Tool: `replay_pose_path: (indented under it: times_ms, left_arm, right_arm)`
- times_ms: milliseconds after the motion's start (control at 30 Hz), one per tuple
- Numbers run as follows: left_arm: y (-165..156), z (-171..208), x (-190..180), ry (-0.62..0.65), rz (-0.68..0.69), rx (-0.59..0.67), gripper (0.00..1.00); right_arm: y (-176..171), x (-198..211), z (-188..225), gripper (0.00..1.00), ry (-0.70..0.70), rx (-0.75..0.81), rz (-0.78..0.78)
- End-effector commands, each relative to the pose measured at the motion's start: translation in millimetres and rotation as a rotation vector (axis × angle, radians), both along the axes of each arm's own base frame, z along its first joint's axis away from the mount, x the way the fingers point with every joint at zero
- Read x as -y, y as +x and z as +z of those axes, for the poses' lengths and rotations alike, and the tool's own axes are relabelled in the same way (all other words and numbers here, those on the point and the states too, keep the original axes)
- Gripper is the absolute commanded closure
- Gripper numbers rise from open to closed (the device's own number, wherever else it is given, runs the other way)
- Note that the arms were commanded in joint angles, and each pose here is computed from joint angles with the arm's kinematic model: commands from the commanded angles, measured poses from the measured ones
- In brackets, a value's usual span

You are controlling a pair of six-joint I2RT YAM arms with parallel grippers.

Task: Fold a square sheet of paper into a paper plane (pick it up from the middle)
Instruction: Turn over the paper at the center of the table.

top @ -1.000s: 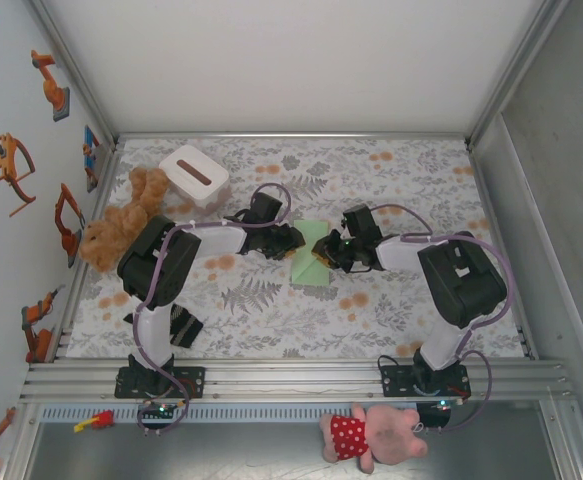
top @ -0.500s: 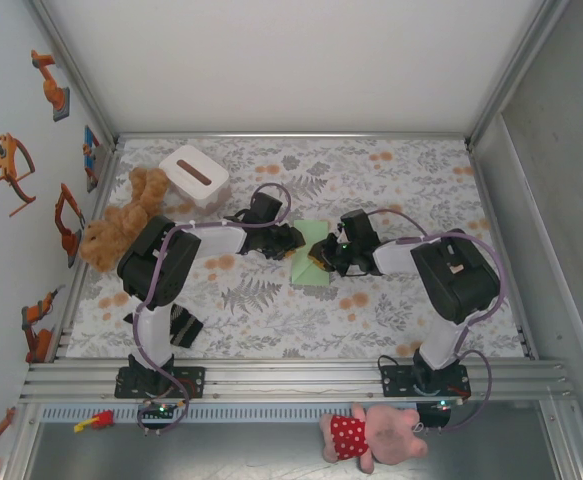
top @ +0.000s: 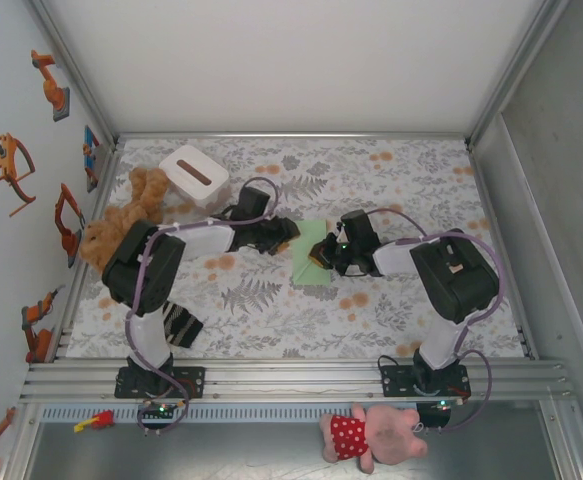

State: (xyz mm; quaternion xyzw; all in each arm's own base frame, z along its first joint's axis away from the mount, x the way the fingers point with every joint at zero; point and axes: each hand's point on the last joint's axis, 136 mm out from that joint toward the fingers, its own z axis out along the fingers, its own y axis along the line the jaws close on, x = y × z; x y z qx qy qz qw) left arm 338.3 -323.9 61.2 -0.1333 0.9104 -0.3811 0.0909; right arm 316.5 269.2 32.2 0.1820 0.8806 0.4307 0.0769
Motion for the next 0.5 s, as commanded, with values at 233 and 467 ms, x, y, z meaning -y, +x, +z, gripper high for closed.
replay_pose_path:
  times_ms: [233, 467]
  left_arm:
    - [-5, 84, -53, -0.117, 0.064, 0.231, 0.25]
    - [-22, 146, -60, -0.282, 0.071, 0.398, 0.04]
  right_arm:
    - [32, -23, 112, 1.0, 0.171, 0.383, 0.109]
    - [41, -32, 184, 1.0, 0.301, 0.542, 0.156]
